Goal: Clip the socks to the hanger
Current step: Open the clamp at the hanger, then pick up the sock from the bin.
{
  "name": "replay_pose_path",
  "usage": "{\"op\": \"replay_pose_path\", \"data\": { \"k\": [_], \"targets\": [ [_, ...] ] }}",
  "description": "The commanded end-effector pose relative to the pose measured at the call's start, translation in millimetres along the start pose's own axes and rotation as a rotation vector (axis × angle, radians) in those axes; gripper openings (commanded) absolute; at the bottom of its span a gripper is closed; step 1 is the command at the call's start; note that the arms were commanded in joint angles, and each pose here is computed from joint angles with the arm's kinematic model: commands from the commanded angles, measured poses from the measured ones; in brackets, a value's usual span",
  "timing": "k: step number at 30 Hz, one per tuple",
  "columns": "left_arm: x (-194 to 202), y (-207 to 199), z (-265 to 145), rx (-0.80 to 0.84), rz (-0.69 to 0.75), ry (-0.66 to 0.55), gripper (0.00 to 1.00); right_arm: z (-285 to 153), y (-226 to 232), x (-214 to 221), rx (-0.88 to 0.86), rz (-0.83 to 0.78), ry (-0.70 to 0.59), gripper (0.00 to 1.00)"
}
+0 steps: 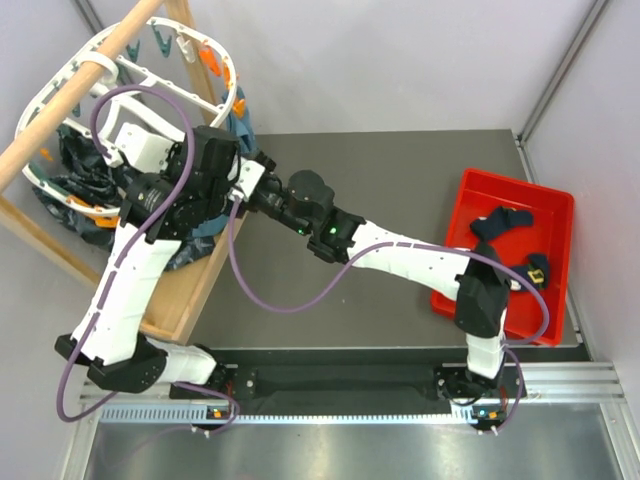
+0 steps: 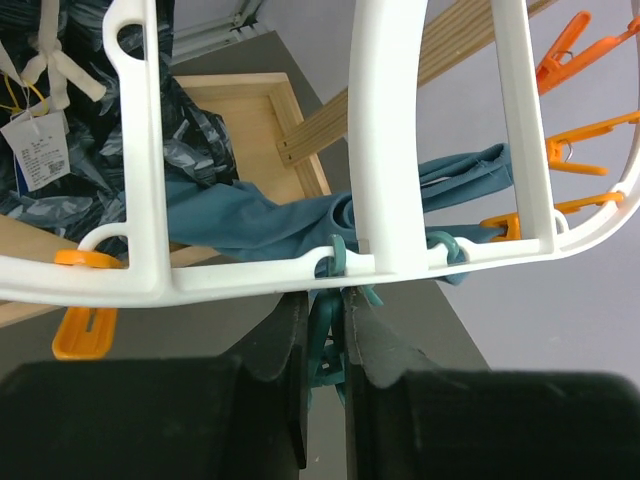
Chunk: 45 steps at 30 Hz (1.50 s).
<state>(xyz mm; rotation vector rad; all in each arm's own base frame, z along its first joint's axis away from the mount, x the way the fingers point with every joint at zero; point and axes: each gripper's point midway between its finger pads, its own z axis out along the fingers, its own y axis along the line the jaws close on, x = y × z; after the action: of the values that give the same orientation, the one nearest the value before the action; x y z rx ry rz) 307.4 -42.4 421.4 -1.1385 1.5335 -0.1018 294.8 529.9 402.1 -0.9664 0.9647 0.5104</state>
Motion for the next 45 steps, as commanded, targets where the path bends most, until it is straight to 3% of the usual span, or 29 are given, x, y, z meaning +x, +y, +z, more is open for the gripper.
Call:
{"op": "replay_pose_path", "data": {
  "k": [1,2,4,8,13,19,24,29,30,31,33,34,41,45],
  "targets": [
    [-12,5,-2,0.010,0.032,-0.033,0.00,-22,-20,-7,0.095,0.013,0.040,0.78],
    [-10,5,-2,0.015,0.036,-0.025,0.00,-33,-31,-16,0.129,0.019,0.022,0.81],
    [-8,9,-2,0.015,0.040,-0.018,0.00,-53,-29,14,0.161,0.037,0.090,0.88],
    [-6,13,-3,0.025,0.028,-0.008,0.00,-102,-60,40,0.260,0.114,0.168,0.88],
    [-7,14,-5,0.052,0.016,-0.008,0.00,-169,-90,132,0.394,0.354,0.472,0.89],
    [-7,12,-7,0.075,0.022,-0.002,0.00,-288,-176,229,0.835,0.638,0.812,0.90],
    [-10,15,-8,0.082,0.024,-0.010,0.00,-363,-214,255,1.135,0.787,0.814,0.90],
    [-12,17,-11,0.101,0.014,-0.009,0.00,-439,-244,270,1.347,0.918,0.766,0.79],
    [-13,18,-11,0.103,0.013,-0.008,0.00,-451,-244,276,1.385,0.930,0.769,0.75],
    [-11,18,-11,0.103,0.014,-0.006,0.00,-462,-247,278,1.420,0.928,0.768,0.62],
    [-12,17,-11,0.113,0.008,-0.007,0.00,-492,-253,286,1.543,0.926,0.790,0.47],
    [-10,18,-11,0.114,0.013,-0.006,0.00,-508,-257,288,1.594,0.925,0.797,0.45],
    [-5,14,-9,0.132,0.026,0.005,0.00,-570,-261,320,1.766,0.935,0.896,0.44],
    [-4,13,-8,0.136,0.038,0.002,0.00,-576,-265,335,1.754,0.916,0.954,0.52]
  ]
}}
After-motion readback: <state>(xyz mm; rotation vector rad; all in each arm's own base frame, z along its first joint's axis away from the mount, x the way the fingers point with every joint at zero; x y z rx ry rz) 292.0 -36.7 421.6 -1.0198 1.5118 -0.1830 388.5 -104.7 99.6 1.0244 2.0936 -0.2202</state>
